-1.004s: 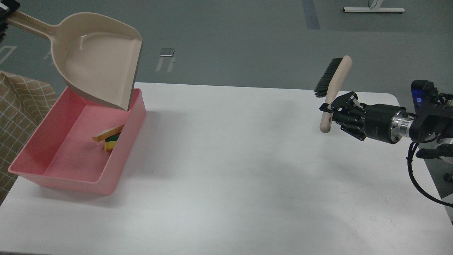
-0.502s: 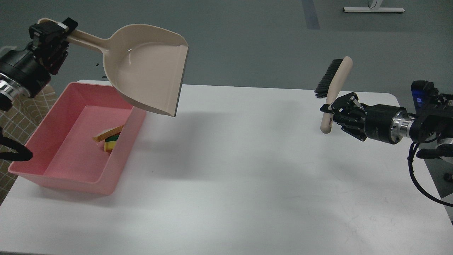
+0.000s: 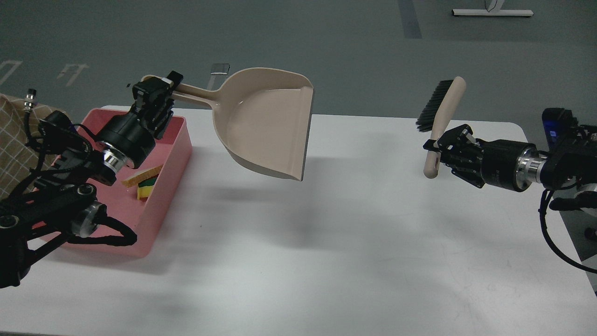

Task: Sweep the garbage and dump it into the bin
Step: 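Bring the dustpan back and lower it onto the table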

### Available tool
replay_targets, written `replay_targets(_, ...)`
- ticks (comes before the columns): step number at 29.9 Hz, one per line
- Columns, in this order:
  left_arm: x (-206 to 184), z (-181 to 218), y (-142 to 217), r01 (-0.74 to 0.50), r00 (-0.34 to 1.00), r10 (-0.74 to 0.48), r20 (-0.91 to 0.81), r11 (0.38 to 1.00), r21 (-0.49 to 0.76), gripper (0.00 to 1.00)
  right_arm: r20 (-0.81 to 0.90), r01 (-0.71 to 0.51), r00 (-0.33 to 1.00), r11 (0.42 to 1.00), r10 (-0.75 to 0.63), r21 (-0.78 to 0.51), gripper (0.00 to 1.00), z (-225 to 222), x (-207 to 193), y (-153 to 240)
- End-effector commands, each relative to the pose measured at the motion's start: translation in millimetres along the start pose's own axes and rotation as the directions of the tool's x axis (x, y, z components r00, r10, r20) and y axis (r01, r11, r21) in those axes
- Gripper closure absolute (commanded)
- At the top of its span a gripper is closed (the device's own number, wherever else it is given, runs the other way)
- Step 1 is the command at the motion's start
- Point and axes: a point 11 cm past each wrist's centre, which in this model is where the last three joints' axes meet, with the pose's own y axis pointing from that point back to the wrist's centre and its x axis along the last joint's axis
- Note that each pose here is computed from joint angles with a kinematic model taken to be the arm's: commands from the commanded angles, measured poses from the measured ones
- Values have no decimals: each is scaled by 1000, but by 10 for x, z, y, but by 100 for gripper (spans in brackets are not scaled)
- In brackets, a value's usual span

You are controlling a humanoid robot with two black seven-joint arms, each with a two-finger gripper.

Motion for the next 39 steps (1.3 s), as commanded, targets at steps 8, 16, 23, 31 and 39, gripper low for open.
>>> replay_targets(8, -461, -226, -36, 47, 999, -47, -21, 998, 35, 100, -11, 7, 1000, 1000, -7, -15, 100, 21, -14, -11)
replay_targets(16, -585, -419, -69, 40, 999, -42, 29, 997, 62, 100, -53, 36, 998, 997, -40, -73, 100, 136, -127, -86)
replay_targets(23, -579, -554, -68, 12, 999, -16, 41, 996, 89, 100, -88, 75, 992, 989, -86, -128, 100, 237, -251, -153)
replay_targets(31, -717, -625, -36, 15, 998, -21, 63, 995, 99, 100, -158, 78, 981, 974, -113, -214, 100, 356, -246, -116)
replay_targets(39, -859, -628, -54, 27, 999, -32, 43, 995, 95, 100, -208, 83, 968, 958, -144, -274, 100, 482, -312, -125)
